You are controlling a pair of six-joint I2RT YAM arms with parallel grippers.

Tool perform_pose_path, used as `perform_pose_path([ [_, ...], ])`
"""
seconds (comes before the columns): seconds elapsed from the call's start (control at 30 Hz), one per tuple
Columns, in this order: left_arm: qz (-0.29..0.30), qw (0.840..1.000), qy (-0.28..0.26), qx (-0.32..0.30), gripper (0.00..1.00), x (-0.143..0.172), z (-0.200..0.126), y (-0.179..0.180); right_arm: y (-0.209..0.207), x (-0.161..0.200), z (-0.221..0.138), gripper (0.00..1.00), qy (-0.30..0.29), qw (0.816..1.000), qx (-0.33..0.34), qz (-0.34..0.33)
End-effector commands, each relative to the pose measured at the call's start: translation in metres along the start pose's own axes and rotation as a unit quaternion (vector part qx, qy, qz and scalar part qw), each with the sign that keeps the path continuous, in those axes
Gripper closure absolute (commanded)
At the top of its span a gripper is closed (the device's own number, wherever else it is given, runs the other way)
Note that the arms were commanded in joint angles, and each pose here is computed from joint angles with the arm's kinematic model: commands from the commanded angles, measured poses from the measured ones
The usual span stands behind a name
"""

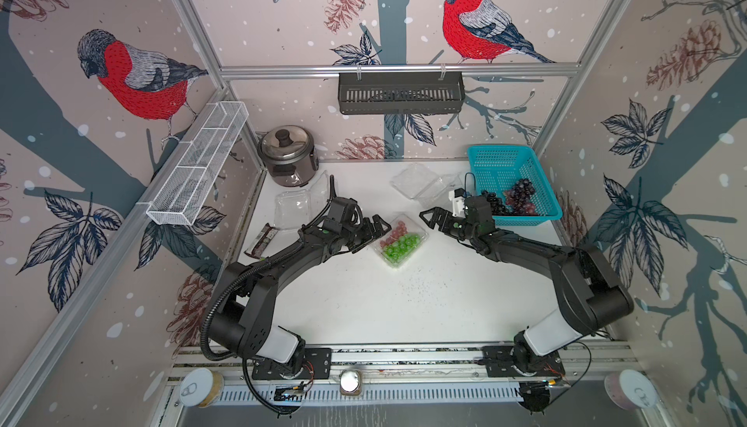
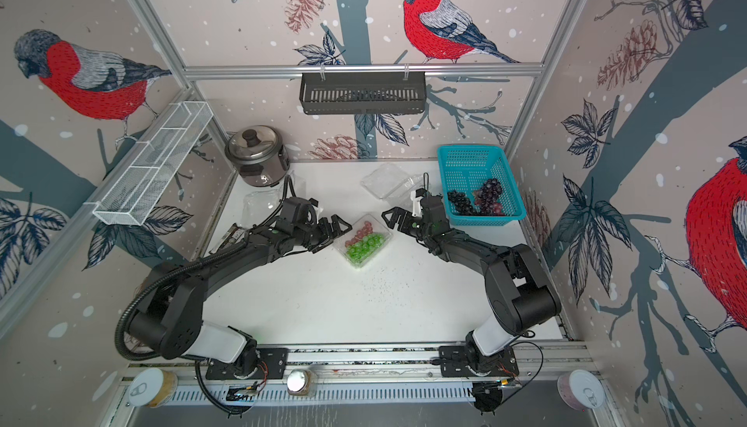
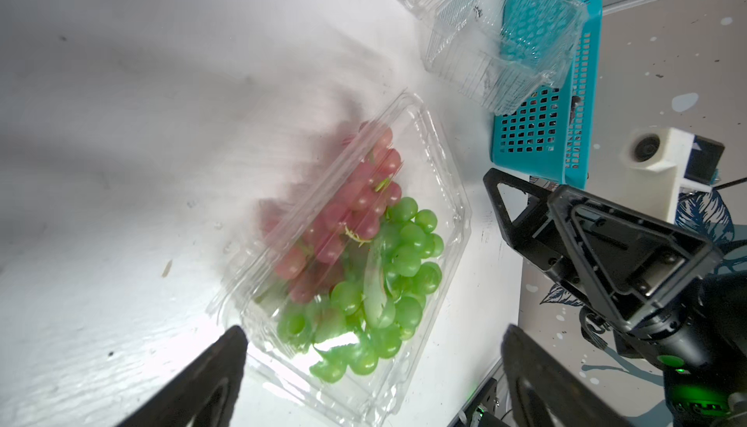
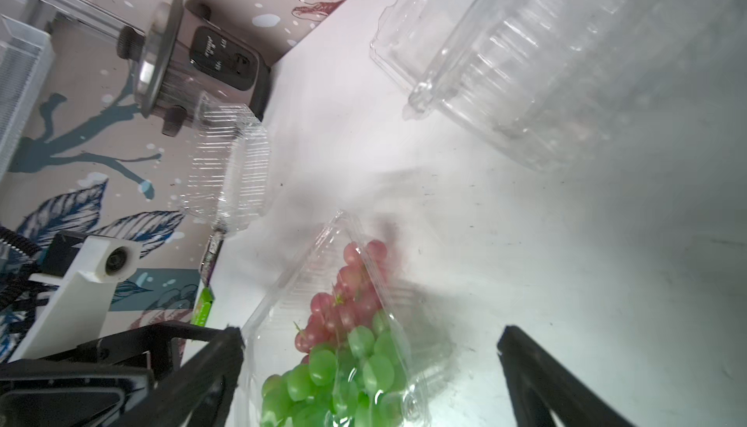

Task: Pack grapes into containers
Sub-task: Close the packing box at the center of the board, then adjust the packing box at the center of the board.

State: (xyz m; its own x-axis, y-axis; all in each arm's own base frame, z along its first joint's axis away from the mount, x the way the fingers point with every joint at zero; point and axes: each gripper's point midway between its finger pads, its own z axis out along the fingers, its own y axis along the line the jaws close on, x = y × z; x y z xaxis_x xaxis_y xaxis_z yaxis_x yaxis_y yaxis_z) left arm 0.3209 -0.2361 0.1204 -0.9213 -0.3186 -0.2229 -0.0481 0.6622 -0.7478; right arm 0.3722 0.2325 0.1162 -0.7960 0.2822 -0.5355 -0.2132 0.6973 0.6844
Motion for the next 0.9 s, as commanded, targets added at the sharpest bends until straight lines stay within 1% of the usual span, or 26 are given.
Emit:
perform_pose_path([
  [0.0,-0.028,1.000,0.007,0.008,0.03,0.005,-0.001,0.001,-0.014,0.014,0.004,0.00,0.024,0.998,0.047,-0.039],
  [0.2,-0.043,0.999,0.002,-0.006,0.03,0.014,-0.007,0.014,-0.010,0.023,0.008,0.00,0.037,0.997,0.045,-0.046],
  [0.3,-0.061,0.998,0.013,-0.002,0.03,0.022,0.002,0.023,-0.007,0.023,0.010,0.00,0.038,0.997,0.042,-0.050],
  [0.4,-0.067,0.998,0.016,0.009,0.03,0.021,0.013,0.021,-0.004,0.024,0.012,0.00,0.042,0.997,0.039,-0.052],
  [0.63,-0.060,0.998,0.004,0.024,0.03,-0.006,0.035,0.003,0.000,0.024,0.010,0.00,0.045,0.997,0.030,-0.053],
  [0.87,-0.049,0.998,0.013,0.033,0.03,-0.033,0.063,-0.016,-0.004,0.018,0.001,0.00,0.040,0.999,0.013,-0.025],
])
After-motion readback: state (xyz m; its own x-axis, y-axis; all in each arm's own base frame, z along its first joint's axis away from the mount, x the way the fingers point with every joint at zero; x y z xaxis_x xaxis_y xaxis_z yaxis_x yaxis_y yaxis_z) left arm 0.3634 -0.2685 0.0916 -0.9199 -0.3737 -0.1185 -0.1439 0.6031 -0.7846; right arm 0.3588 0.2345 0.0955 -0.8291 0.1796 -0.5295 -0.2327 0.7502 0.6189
